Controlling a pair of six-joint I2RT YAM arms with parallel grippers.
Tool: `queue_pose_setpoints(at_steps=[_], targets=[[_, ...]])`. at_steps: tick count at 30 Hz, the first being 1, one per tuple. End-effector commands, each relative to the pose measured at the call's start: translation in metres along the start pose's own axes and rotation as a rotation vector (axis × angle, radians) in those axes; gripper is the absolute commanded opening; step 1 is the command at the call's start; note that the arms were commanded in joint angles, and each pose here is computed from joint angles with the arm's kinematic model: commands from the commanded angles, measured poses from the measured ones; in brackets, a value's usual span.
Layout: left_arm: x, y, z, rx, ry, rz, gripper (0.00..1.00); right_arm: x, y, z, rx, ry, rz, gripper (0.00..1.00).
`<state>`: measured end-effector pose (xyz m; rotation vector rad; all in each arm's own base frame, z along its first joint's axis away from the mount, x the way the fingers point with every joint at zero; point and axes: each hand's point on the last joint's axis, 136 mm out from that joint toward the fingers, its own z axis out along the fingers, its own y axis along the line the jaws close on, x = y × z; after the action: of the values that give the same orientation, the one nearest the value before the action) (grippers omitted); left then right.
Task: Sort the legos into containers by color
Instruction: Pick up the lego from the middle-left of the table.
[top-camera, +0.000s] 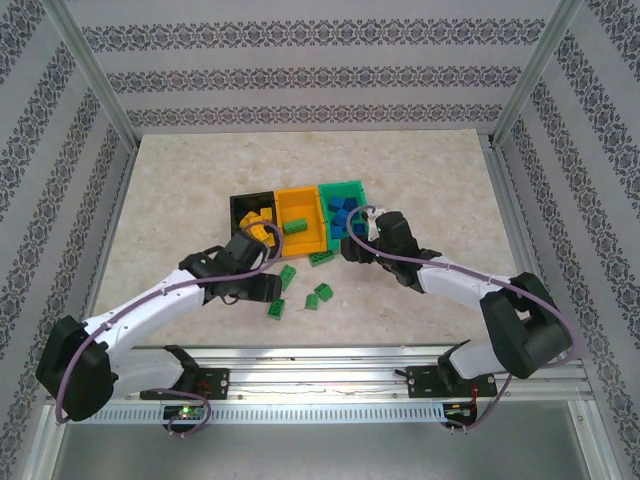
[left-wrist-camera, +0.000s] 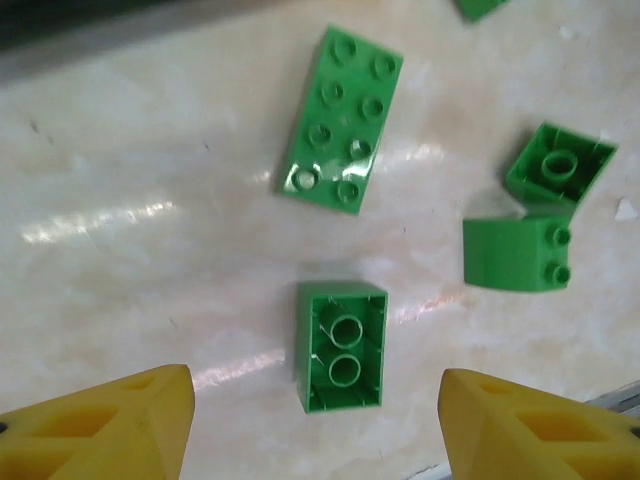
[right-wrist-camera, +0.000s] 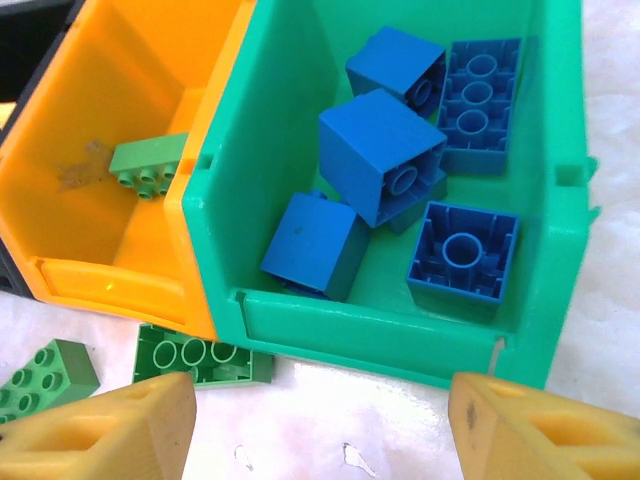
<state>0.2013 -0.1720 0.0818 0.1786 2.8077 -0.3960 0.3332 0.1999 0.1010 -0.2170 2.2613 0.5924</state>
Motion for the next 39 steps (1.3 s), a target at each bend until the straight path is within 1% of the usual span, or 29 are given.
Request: queue_pose_setpoints(at_steps=[1, 6, 15, 19, 22, 23, 24, 25, 30, 39], targets=[[0.009, -0.001, 0.013, -0.035, 0.016, -0.033, 0.66, -0.007, -0.001, -0.008, -0.013, -0.043, 0.024, 0.68], [0.021, -0.007, 0.029, -0.061, 0.075, -0.002, 0.66, -0.006, -0.006, -0.01, -0.006, -0.043, 0.037, 0.68], [0.03, -0.016, 0.055, -0.099, 0.162, 0.038, 0.64, -0.005, -0.007, -0.009, -0.01, -0.041, 0.046, 0.68], [0.032, -0.015, 0.062, -0.118, 0.179, 0.04, 0.59, -0.004, -0.008, -0.009, -0.009, -0.037, 0.05, 0.68], [0.031, -0.015, 0.065, -0.126, 0.181, 0.047, 0.49, -0.004, -0.007, -0.008, -0.014, -0.038, 0.054, 0.68], [0.03, -0.016, 0.065, -0.125, 0.179, 0.049, 0.39, -0.003, -0.007, -0.007, -0.014, -0.037, 0.054, 0.69], [0.029, -0.016, 0.064, -0.126, 0.176, 0.051, 0.34, -0.003, -0.007, -0.006, -0.014, -0.033, 0.054, 0.69], [0.029, -0.015, 0.063, -0.126, 0.171, 0.052, 0.31, -0.002, -0.007, -0.005, -0.015, -0.028, 0.054, 0.69], [0.017, -0.023, 0.052, -0.108, 0.129, 0.061, 0.28, -0.002, -0.006, -0.004, -0.021, -0.026, 0.059, 0.69], [-0.031, -0.047, 0.017, -0.049, -0.05, 0.104, 0.24, 0.0, -0.005, -0.002, -0.031, -0.021, 0.069, 0.69]])
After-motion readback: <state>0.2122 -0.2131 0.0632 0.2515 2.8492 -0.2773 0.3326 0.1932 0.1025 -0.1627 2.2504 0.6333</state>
